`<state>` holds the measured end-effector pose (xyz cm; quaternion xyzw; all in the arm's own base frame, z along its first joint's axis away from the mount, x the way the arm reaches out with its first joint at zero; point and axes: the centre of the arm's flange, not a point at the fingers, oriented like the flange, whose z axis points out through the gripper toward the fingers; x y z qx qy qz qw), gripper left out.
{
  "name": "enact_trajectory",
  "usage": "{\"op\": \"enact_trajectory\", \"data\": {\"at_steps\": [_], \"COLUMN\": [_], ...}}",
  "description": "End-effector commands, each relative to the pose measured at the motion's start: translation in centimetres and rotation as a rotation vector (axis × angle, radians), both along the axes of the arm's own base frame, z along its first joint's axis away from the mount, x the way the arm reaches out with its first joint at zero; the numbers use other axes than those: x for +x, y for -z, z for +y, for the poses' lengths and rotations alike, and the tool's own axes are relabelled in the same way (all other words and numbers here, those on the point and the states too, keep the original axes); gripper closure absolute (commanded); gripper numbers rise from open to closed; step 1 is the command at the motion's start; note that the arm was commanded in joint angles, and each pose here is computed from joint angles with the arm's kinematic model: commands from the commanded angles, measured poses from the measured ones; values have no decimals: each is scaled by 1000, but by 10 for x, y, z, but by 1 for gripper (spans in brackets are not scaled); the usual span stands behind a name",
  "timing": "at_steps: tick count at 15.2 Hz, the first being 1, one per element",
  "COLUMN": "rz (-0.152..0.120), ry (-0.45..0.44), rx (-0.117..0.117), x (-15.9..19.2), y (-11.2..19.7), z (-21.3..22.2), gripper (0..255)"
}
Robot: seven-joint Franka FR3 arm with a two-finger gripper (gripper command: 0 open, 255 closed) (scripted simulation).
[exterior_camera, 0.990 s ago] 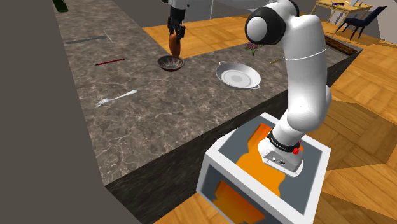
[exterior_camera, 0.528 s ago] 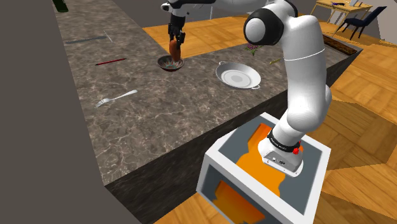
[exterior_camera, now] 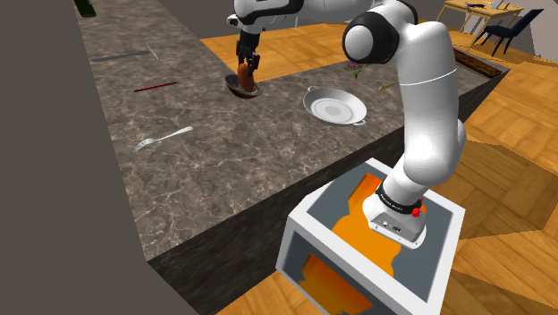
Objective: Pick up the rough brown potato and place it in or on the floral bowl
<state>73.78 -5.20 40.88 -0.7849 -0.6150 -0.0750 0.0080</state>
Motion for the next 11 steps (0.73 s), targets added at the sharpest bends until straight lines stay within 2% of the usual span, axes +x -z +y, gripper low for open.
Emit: {"op": "enact_trajectory", "data": {"at_steps": [1,8,9,11], "rz": [17,17,17,17], "ry": [2,2,2,2], "rx": [-2,-1,-1,-1], "x": [0,0,2,0], "y": [16,16,17,19], "z": [-2,-2,-1,-2], "gripper": [255,255,0,0]}}
